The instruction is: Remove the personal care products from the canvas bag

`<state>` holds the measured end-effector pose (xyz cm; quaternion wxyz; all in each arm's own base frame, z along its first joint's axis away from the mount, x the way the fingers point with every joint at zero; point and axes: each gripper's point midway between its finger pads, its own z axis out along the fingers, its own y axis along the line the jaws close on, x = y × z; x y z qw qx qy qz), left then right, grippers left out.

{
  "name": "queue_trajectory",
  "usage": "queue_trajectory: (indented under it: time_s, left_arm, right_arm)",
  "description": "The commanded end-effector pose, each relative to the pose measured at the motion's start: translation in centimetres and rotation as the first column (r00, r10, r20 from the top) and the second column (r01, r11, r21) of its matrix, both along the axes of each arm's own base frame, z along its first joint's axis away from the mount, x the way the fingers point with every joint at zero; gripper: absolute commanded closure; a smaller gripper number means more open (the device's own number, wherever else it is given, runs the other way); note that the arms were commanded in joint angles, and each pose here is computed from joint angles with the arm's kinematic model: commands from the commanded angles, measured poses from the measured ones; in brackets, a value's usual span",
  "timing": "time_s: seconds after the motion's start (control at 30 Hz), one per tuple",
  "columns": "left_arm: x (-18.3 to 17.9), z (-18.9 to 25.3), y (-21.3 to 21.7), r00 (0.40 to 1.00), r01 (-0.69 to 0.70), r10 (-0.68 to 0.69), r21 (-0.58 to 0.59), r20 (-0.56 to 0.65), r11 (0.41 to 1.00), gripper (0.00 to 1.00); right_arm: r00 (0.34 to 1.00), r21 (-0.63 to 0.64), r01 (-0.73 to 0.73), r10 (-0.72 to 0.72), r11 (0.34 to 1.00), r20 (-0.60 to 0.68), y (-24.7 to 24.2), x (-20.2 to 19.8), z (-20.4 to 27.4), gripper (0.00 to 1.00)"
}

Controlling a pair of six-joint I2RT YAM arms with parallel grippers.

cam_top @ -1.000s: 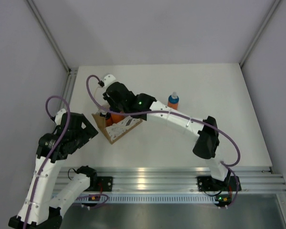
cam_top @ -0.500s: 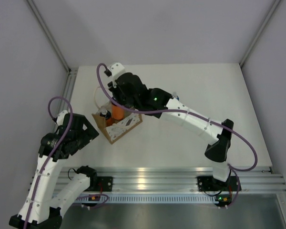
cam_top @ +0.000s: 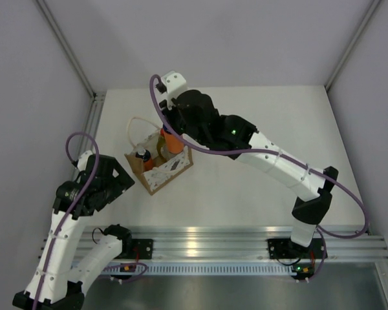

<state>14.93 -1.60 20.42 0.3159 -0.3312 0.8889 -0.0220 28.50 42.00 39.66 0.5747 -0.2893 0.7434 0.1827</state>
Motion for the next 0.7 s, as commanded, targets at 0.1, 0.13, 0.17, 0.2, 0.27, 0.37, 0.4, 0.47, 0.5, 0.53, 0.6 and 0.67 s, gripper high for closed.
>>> queue_trajectory:
  time_s: [0.1,0.13,0.17,0.2,0.27,0.37,0.4,0.47,0.5,0.53,0.6,0.67]
  left_arm:
    - [-0.1,-0.3,-0.3,1.000,-0.012,0.013,-0.030,0.011,0.999,0.02]
    - [-0.2,-0.4,-0.3,1.000,-0.011,0.011,-0.032,0.010,0.999,0.02]
    - [-0.2,-0.4,-0.3,1.000,-0.012,0.012,-0.032,0.007,0.999,0.02]
    - [-0.3,-0.4,-0.4,1.000,-0.011,0.012,-0.034,0.008,0.999,0.02]
    - [-0.3,-0.5,-0.4,1.000,-0.014,0.014,-0.035,0.007,0.999,0.02]
    - [-0.3,-0.2,-0.4,1.000,-0.011,0.012,-0.038,0.016,0.999,0.02]
    - [-0.3,-0.2,-0.3,1.000,-0.011,0.012,-0.033,0.017,0.999,0.02]
    - [-0.2,0.1,-0.3,1.000,-0.010,0.011,-0.031,0.025,0.999,0.02]
    - [-0.1,0.1,-0.3,1.000,-0.009,0.010,-0.030,0.025,1.000,0.02]
    - [-0.1,0.1,-0.3,1.000,-0.008,0.009,-0.031,0.025,0.999,0.02]
    - [-0.1,0.1,-0.5,1.000,0.000,0.001,-0.038,0.020,0.999,0.02]
    - [0.1,0.1,-0.7,1.000,0.011,-0.010,-0.042,0.022,0.999,0.02]
  right_arm:
    - [0.981,0.164,0.126,-0.147,0.978,0.123,-6.7,0.5,8.8,1.00]
    - [0.979,0.174,0.142,-0.164,0.975,0.122,-7.6,0.7,9.1,1.00]
    - [0.979,0.159,0.151,-0.170,0.976,0.112,-7.9,0.8,8.3,1.00]
    - [0.978,0.157,0.160,-0.178,0.975,0.107,-8.3,1.0,8.0,1.00]
    - [0.978,0.147,0.175,-0.189,0.973,0.089,-9.3,1.4,7.1,1.00]
    - [0.976,0.144,0.199,-0.209,0.969,0.056,-10.5,2.2,5.1,1.00]
    - [0.975,0.145,0.205,-0.215,0.968,0.053,-10.9,2.4,4.6,1.00]
    - [0.971,0.163,0.224,-0.234,0.961,0.047,-11.8,2.9,3.4,1.00]
    - [0.970,0.168,0.232,-0.242,0.958,0.039,-12.2,3.2,2.9,1.00]
    - [0.965,0.161,0.253,-0.260,0.954,0.021,-13.0,3.7,1.6,1.00]
    - [0.964,0.178,0.256,-0.264,0.950,0.024,-13.3,4.2,0.9,1.00]
    - [0.960,0.172,0.272,-0.278,0.947,0.011,-13.9,4.9,-1.2,1.00]
